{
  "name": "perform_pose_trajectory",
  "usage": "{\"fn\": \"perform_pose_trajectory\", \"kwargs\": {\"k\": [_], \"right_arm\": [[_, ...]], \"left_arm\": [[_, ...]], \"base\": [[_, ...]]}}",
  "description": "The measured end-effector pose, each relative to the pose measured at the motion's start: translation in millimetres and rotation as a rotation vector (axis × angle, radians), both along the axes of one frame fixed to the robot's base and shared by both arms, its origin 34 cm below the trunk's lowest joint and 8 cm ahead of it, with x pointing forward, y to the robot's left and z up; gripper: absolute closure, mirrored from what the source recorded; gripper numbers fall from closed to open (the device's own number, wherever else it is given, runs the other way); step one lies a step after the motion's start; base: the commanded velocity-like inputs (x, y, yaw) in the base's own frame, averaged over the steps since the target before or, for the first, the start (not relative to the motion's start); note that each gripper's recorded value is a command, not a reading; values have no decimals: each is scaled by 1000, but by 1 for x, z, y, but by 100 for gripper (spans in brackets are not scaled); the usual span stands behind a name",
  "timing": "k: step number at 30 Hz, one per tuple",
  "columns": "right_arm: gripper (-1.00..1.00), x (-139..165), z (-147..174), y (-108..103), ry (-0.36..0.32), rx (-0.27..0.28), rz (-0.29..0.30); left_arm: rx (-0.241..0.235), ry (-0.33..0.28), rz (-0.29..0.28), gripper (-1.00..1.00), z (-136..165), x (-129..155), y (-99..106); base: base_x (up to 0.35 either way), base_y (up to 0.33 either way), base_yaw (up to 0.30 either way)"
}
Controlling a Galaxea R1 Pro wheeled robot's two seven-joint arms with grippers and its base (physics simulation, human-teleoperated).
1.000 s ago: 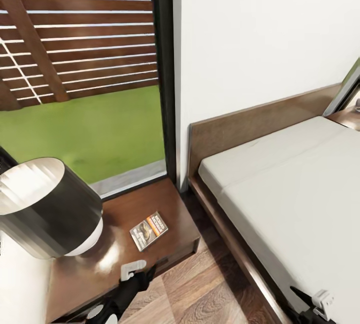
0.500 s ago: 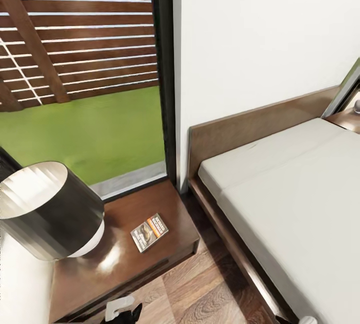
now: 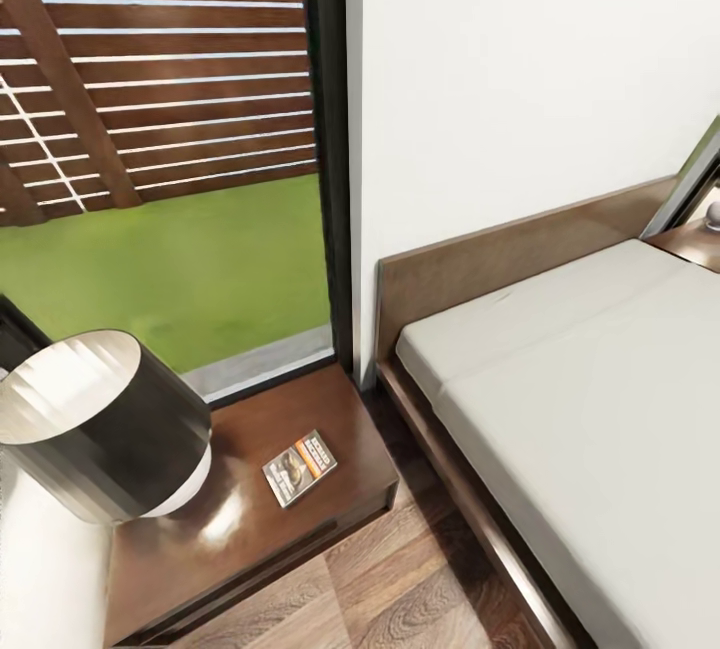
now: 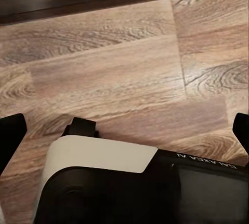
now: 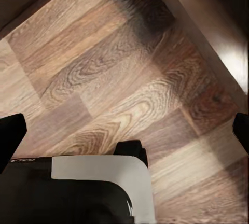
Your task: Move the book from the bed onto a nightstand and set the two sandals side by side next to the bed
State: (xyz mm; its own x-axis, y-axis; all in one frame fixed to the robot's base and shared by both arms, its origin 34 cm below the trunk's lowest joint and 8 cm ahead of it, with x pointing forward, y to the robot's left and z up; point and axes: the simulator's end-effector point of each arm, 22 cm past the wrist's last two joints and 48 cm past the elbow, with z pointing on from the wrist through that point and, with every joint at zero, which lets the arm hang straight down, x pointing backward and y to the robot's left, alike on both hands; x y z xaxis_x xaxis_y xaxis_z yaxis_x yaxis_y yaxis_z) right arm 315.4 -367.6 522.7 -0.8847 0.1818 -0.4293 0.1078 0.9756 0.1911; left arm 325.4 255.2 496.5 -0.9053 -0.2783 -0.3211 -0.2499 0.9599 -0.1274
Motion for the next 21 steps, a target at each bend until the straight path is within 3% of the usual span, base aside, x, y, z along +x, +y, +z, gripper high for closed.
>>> {"fn": "perform_pose_trajectory", "kwargs": {"k": [4, 14, 21], "right_arm": [[-100, -8, 2, -1, 28, -26, 11], [-100, -20, 13, 8, 58, -13, 12], [-100, -20, 13, 8, 58, -12, 11]], "left_arm": [[12, 29, 1, -100, 2, -17, 2], [30, 107, 5, -100, 10, -61, -2], [35, 120, 11, -100, 10, -67, 0]], "base": [[0, 0, 0], [0, 0, 0], [0, 0, 0]]}}
